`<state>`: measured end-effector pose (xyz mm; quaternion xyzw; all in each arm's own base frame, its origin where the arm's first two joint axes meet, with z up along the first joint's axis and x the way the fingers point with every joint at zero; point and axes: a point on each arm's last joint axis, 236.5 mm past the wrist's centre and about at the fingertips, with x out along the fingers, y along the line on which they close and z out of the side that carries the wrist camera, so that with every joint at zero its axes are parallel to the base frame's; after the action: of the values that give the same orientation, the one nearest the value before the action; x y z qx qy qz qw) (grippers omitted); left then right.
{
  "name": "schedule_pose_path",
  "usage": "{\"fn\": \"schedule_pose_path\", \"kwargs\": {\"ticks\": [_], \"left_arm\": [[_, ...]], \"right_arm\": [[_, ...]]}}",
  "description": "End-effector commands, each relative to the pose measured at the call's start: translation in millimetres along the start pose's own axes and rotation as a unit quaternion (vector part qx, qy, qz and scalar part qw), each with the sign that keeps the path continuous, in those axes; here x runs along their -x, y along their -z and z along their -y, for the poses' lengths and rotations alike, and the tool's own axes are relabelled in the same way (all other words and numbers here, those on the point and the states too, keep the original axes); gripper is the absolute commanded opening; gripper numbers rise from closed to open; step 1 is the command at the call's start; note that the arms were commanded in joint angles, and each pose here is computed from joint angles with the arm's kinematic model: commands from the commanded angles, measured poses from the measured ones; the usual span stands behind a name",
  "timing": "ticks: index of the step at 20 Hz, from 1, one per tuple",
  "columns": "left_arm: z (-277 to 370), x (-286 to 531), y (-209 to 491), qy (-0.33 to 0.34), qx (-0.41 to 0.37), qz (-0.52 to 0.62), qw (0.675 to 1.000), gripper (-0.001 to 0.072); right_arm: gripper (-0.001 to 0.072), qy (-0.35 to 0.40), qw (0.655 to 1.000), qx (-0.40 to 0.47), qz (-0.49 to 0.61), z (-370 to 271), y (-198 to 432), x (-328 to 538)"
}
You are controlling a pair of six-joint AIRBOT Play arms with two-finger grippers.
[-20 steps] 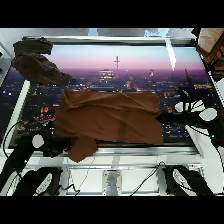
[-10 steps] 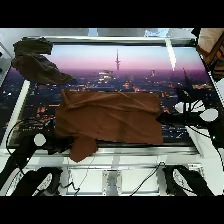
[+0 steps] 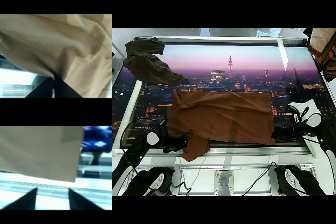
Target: Fold the shirts.
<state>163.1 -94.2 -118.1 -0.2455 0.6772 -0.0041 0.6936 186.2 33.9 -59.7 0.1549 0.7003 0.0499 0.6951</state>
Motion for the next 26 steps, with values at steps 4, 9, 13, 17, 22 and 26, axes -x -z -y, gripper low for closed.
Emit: {"fn": "schedule_pose_path", "kwargs": {"ticks": [4,9,13,17,22,26], "left_arm": [[18.4,0.7,4.0,0.039,-0.011,-0.008,0.999,0.0021],[18.2,0.7,4.8,0.038,-0.011,-0.010,0.999,0.0021],[18.2,0.7,4.9,0.038,-0.011,-0.010,0.999,0.0021],[18.1,0.7,4.9,0.038,-0.011,-0.010,0.999,0.0021],[32.3,8.4,-8.1,0.059,-0.022,0.011,0.998,0.0021],[80.6,51.0,-42.1,0.111,-0.076,0.059,0.989,0.0020]], "right_arm": [[0.0474,0.024,0.998,-0.056,0.003,20.5,7.5,-31.9],[0.0474,0.019,0.997,-0.071,-0.017,21.6,7.8,-44.6],[0.0466,-0.008,0.996,-0.089,-0.026,11.8,4.7,-54.0],[0.0033,-0.029,0.997,-0.071,-0.012,2.5,-3.1,-54.0],[0.0029,-0.006,1.000,-0.025,0.003,8.0,-6.4,-35.2],[0.0026,0.032,0.997,0.021,0.065,9.2,-25.1,18.8]]}}
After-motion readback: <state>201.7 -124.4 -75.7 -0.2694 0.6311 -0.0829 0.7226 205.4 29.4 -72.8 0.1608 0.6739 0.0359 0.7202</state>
